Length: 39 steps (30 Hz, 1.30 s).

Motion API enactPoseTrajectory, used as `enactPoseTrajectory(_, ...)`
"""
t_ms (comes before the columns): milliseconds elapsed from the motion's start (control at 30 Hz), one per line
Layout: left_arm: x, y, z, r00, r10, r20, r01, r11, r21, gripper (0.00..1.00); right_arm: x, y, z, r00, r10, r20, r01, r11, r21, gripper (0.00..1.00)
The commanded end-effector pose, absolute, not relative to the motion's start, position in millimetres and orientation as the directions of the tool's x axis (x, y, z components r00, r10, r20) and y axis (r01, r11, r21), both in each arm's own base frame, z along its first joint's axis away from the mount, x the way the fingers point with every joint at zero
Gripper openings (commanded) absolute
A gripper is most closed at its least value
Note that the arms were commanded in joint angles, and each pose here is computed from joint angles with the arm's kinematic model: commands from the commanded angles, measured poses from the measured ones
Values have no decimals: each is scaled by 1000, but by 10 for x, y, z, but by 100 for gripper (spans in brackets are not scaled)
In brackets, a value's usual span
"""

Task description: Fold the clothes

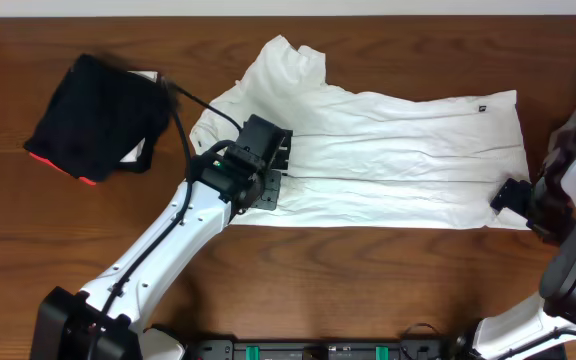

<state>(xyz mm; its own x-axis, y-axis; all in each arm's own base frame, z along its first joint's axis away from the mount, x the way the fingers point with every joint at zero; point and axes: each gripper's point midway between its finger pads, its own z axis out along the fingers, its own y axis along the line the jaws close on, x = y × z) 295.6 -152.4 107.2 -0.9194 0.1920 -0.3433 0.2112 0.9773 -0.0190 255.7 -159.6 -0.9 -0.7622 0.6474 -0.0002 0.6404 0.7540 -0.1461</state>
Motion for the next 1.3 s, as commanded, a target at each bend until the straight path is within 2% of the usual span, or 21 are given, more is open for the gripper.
enactPoseTrajectory(0, 2978, -1549, 993, -909, 258, -328, 272, 962, 5, 34, 2316, -1344, -340, -759, 635, 143, 621, 773, -132, 99)
enactPoseTrajectory(367, 3051, -1591, 637, -898, 354, -260, 355, 934, 46, 32, 2359, -1376, -347, -762, 636, 121, 623, 771, -131, 99)
enactPoseTrajectory(467, 3072, -1603, 560, -890, 381, -248, 380, 923, 55, 26, 2371, -1382, -350, -762, 637, 116, 624, 771, -130, 99)
enactPoseTrajectory(600, 3063, -1598, 455, -886, 408, -220, 404, 913, 64, 25, 2372, -1383, -350, -762, 637, 115, 624, 771, -130, 99)
enactPoseTrajectory(700, 3046, -1594, 386, -888, 415, -198, 410, 910, 64, 26, 2370, -1382, -350, -762, 637, 116, 624, 771, -130, 99)
enactPoseTrajectory(833, 2997, -1670, 354, -879, 439, -185, 443, 896, 18, 35, 2370, -1382, -350, -762, 637, 116, 624, 771, -130, 99)
enactPoseTrajectory(1267, 3011, -1711, 336, -877, 438, -197, 447, 895, 2, 35, 2372, -1382, -350, -762, 637, 116, 624, 771, -130, 99)
